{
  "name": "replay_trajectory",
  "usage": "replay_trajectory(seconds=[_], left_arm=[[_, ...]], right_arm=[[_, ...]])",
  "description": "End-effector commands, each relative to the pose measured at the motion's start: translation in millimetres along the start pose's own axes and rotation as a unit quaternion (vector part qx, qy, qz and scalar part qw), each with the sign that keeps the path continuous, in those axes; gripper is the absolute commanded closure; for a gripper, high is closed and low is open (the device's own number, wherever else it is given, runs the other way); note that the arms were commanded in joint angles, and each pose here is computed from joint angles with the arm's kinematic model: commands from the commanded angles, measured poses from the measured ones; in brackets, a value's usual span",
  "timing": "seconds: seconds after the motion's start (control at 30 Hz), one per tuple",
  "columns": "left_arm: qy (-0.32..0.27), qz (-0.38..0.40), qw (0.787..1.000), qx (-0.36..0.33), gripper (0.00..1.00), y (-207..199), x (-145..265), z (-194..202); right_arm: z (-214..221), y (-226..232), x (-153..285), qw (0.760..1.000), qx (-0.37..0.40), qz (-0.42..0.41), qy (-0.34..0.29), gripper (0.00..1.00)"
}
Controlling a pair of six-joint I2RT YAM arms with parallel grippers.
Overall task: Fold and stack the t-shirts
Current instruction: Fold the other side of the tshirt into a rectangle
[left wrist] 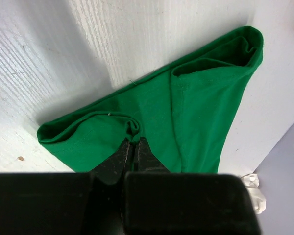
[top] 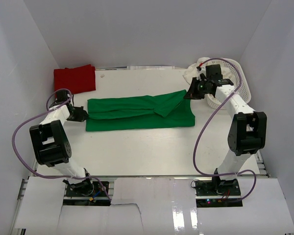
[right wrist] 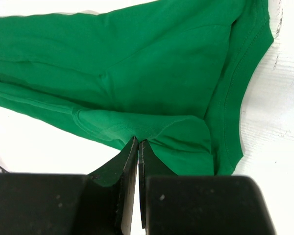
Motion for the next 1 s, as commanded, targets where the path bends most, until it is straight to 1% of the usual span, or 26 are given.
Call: replay_trajectory(seconds=[0.0, 0.23, 0.4, 0.6, 0.83, 0.97], left_arm=[[-0.007, 0.038, 0.999, -0.014, 1.0, -20, 10, 0], [0.0, 0.034, 0.999, -0.015, 1.0, -27, 2, 3], [-0.01, 0.041, 0.999, -0.02, 1.0, -35, 3, 2], [-0.009, 0.035, 0.999, -0.023, 0.99, -36, -2, 1], [-0.004, 0.023, 1.0, -0.021, 0.94, -33, -11, 1], [0.004, 0.019, 1.0, -0.022, 0.86, -34, -17, 2]], right_arm=[[-22, 1, 0, 0.999, 0.013, -0.006, -0.041, 0.92], [-24, -8, -16, 0.999, 0.009, 0.0, -0.034, 0.92], [-27, -11, -16, 0.999, 0.01, 0.011, -0.04, 0.92], [-38, -12, -18, 0.999, 0.01, 0.015, -0.047, 0.92], [-52, -18, -30, 0.999, 0.009, 0.014, -0.05, 0.92], [-52, -21, -40, 0.999, 0.008, 0.006, -0.045, 0.92]])
Point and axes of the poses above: each gripper's point midway between its finger pads, its own x axis back along the fingers, its own y axis along the line the jaws close on, z = x × y, the point moved 6 cm from there along x, back along the fingers, and after that the axes turned 11 degrees about x, right-handed, at the moved point
